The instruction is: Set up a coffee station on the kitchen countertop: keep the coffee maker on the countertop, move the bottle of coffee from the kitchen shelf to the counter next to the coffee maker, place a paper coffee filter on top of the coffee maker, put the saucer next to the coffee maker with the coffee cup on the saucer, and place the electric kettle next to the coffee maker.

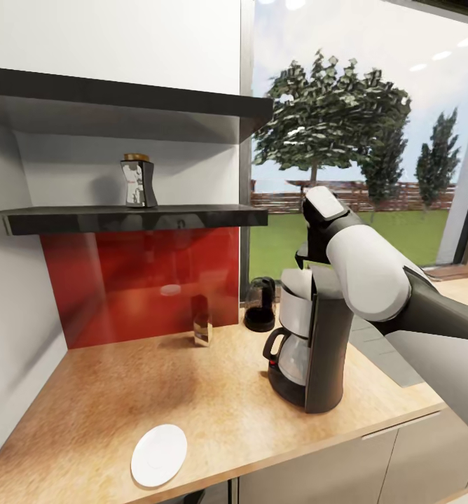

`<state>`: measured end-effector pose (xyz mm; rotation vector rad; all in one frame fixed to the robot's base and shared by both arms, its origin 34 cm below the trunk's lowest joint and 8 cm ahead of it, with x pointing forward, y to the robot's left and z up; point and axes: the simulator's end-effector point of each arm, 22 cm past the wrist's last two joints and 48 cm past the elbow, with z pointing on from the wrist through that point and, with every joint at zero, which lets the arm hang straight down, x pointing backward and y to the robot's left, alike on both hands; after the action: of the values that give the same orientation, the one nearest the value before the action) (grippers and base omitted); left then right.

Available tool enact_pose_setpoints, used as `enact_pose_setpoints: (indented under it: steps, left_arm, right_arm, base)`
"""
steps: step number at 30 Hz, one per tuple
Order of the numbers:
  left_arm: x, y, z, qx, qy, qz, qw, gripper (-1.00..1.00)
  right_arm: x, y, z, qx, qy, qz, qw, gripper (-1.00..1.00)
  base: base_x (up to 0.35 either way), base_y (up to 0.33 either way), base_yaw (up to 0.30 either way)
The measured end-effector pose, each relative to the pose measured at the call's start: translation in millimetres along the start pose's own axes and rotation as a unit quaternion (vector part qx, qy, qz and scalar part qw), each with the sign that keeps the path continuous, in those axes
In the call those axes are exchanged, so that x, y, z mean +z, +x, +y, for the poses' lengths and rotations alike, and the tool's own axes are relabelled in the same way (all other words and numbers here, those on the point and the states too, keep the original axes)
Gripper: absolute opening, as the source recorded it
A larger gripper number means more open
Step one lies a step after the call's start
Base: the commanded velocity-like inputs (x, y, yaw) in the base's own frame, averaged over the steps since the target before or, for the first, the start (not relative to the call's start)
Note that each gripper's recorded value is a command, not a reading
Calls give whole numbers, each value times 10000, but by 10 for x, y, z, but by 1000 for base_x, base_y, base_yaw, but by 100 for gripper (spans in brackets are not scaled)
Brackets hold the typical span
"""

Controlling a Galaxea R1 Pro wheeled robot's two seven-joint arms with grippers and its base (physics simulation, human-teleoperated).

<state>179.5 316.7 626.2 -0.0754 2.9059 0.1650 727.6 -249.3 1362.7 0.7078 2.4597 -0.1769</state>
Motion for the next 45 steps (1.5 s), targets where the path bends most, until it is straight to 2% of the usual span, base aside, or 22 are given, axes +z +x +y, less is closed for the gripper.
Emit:
enact_pose_setpoints:
  steps: [14, 17, 21, 26, 27, 28, 31, 33, 34, 35, 37, 39, 40, 41, 42, 44, 45]
  left_arm:
    - [3, -93, -11, -26, 3, -109, 9999, 100]
    - [4, -112, -17, -18, 15, -135, 9999, 100]
    - [4, -140, -16, -8, 24, -174, 9998, 100]
    - [4, -166, -14, -21, 23, -210, 9998, 100]
    - [5, -176, -12, -18, 22, -227, 9997, 100]
    - [3, -176, -10, -20, 21, -234, 9997, 100]
    - [4, -177, -12, -31, 21, -236, 9997, 100]
    - [4, -177, -8, -45, 13, -239, 9997, 100]
    - [4, -179, -6, -58, 8, -242, 9997, 100]
    - [4, -184, 5, -87, -12, -256, 9996, 100]
    - [3, -187, 0, -97, -13, -263, 9996, 100]
    - [3, -186, -1, -102, -17, -263, 9996, 100]
    - [3, -185, 1, -109, -23, -261, 9996, 100]
    - [3, -184, -2, -114, -26, -258, 9996, 100]
    - [3, -184, -5, -116, -25, -258, 9996, 100]
    - [3, -184, -7, -118, -24, -257, 9996, 100]
    - [3, -184, -7, -121, -24, -257, 9996, 100]
  right_arm:
    - [-170, -62, -57, 64, -36, -170, 9998, 100]
    - [-351, -277, -186, 111, 155, -611, 9979, 100]
    - [-741, -628, -369, 206, 420, -1402, 9890, 100]
    - [-1143, -886, -493, 397, 462, -2040, 9771, 100]
    - [-1485, -1055, -569, 493, 528, -2576, 9636, 100]
    - [-1645, -1110, -599, 551, 515, -2791, 9573, 100]
    - [-1949, -1206, -654, 723, 402, -3200, 9438, 100]
    - [-2062, -1231, -666, 829, 235, -3382, 9371, 100]
    - [-2083, -1234, -628, 841, 59, -3458, 9345, 100]
    - [-2227, -1240, -348, 767, -995, -3799, 9164, 100]
    - [-2379, -1206, -245, 741, -1599, -4052, 8971, 100]
    - [-2387, -1138, -220, 749, -1882, -4163, 8864, 100]
    - [-2358, -1047, -241, 787, -2078, -4260, 8770, 100]
    - [-2363, -922, -267, 807, -2315, -4410, 8634, 100]
    - [-2399, -790, -168, 642, -2526, -4531, 8525, 100]
    - [-2428, -588, 91, 234, -2783, -4621, 8417, 100]
    - [-2418, -502, 198, 65, -2865, -4630, 8388, 100]
  base:
    - [81, 70, 0]
    - [8, 7, 0]
    - [1, 1, 0]
    - [0, 0, 0]
    - [0, 0, 0]
    - [0, 0, 0]
    - [0, 0, 0]
    - [0, 0, 0]
    - [0, 0, 0]
    - [0, 0, 0]
    - [0, 0, 0]
    - [0, 0, 0]
    - [0, 0, 0]
    - [0, 0, 0]
    - [0, 0, 0]
    - [0, 0, 0]
    - [0, 0, 0]
